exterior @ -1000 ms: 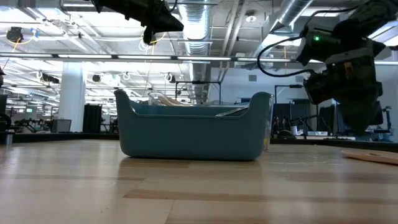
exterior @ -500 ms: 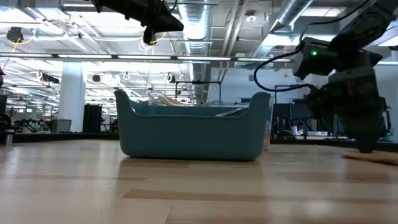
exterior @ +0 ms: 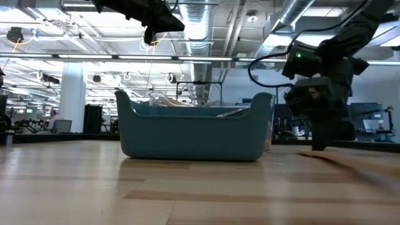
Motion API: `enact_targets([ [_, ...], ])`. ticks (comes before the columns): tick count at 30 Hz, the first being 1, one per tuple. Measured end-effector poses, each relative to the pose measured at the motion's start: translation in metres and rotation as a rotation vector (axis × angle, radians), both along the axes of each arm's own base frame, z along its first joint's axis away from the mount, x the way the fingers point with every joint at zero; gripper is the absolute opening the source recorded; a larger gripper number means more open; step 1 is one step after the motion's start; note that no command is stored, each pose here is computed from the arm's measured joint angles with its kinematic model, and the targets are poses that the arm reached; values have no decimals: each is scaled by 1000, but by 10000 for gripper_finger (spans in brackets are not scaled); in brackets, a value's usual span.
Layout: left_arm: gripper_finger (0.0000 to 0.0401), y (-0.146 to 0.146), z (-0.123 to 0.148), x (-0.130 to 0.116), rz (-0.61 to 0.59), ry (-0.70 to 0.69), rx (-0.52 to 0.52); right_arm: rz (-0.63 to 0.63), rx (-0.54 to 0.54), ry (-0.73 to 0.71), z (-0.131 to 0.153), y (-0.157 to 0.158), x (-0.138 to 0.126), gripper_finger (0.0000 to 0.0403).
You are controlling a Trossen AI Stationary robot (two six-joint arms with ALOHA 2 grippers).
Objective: Pick & Place Kitchen Items
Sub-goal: Adjust the wooden slotted spatula on the table
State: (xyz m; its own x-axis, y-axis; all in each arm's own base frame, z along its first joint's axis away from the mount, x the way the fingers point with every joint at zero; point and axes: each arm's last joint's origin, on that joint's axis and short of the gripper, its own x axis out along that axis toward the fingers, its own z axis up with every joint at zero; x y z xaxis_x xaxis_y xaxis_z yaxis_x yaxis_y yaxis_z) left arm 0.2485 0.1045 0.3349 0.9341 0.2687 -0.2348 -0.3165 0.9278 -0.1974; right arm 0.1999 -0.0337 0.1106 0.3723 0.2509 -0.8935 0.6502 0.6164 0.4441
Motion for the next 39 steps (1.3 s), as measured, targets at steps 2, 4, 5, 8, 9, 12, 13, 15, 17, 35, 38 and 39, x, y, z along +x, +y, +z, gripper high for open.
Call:
enact_targets([
  [2, 7, 0, 0, 0, 0, 0, 0, -26, -45, -4, 2, -6, -2, 0],
  [4, 7, 0, 0, 0, 0, 0, 0, -56, -87, -4, 4, -13, -4, 0],
  [5, 7, 0, 0, 0, 0, 0, 0, -71, -108, 0, 5, -16, -6, 0],
  [8, 7, 0, 0, 0, 0, 0, 0, -110, -167, 29, 9, -24, -14, 0],
  [9, 7, 0, 0, 0, 0, 0, 0, -123, -191, 41, 10, -27, -16, 0],
  [12, 7, 0, 0, 0, 0, 0, 0, -131, -230, 81, 12, -35, -25, 0],
  [13, 7, 0, 0, 0, 0, 0, 0, -125, -238, 89, 13, -37, -28, 0],
  [15, 7, 0, 0, 0, 1, -1, -3, -117, -244, 97, 13, -41, -31, 0],
  [17, 7, -1, 0, 0, 1, -8, -28, -111, -251, 98, 14, -43, -34, 0],
  [35, 7, -25, 0, 9, -143, -20, -91, -122, -291, 97, 16, -49, -34, 0],
  [38, 7, -25, 0, 9, -143, -20, -91, -116, -304, 84, 23, -52, -29, 0],
  [39, 7, -25, 0, 9, -143, -20, -91, -108, -318, 75, 27, -53, -28, 0],
])
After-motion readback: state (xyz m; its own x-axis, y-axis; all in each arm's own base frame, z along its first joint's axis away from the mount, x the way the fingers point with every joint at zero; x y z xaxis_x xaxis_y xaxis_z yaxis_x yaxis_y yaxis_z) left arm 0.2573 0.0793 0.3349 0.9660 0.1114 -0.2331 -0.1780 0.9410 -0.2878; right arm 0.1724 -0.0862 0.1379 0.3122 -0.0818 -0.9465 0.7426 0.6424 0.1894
